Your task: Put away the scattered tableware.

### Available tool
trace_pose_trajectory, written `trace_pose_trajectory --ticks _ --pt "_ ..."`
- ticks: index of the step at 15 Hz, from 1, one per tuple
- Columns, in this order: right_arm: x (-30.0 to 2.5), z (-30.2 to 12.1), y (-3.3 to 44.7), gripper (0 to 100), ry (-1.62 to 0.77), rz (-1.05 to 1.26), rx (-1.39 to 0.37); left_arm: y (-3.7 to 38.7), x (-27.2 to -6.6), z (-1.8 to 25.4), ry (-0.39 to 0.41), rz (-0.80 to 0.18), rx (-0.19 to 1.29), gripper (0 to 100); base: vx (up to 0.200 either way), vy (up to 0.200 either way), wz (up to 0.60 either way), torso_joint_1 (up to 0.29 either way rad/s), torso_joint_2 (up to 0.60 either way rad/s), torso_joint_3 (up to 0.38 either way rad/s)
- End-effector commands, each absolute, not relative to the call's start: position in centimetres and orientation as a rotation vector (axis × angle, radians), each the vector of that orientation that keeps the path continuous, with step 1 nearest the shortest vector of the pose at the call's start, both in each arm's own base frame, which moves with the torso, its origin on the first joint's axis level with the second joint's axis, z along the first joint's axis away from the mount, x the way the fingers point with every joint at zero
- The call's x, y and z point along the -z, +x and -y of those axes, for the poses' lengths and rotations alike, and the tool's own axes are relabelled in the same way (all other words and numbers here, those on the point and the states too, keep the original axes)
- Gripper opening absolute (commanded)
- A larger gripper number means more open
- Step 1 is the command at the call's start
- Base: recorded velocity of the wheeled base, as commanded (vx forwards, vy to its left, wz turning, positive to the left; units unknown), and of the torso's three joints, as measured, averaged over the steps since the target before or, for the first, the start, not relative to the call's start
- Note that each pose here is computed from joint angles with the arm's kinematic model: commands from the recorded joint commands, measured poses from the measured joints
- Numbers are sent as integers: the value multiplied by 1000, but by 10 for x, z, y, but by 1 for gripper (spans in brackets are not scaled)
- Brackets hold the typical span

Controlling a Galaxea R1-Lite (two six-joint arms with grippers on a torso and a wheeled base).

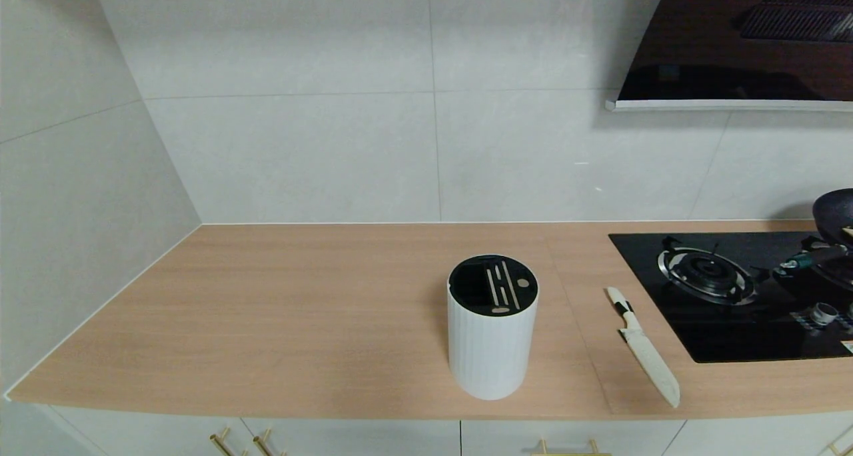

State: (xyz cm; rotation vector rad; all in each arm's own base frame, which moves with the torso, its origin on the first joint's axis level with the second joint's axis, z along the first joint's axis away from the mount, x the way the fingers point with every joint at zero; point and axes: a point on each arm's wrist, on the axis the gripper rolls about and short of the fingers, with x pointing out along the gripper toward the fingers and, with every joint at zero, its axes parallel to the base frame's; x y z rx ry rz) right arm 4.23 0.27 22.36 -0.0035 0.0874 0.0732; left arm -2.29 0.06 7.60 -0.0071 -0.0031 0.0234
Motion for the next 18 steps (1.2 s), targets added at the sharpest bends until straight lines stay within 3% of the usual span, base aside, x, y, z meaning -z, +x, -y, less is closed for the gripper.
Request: trace_pose_trajectory --ticks 1,7,12,13,14,18 --pt "-216 -23 160 100 -27 -343 -159 -23 -76 -1 -8 3 -23 100 0 0 0 0 0 0" --pt "-169 -40 243 100 -51 -571 -178 -23 -76 -1 -6 3 -23 100 0 0 0 0 0 0" --pt "-82 -43 309 100 -56 -703 -145 -23 -76 -1 -8 3 -23 100 0 0 0 0 0 0" --pt "-78 -43 311 100 -56 -704 -142 -23 -76 -1 -8 3 -25 100 0 0 0 0 0 0" --pt "-43 -39 326 100 -66 -742 -99 -23 -76 -1 -8 3 -23 100 0 0 0 0 0 0" --pt "-18 -25 340 100 -72 -712 -40 -23 -76 -1 -8 3 -25 100 0 0 0 0 0 0"
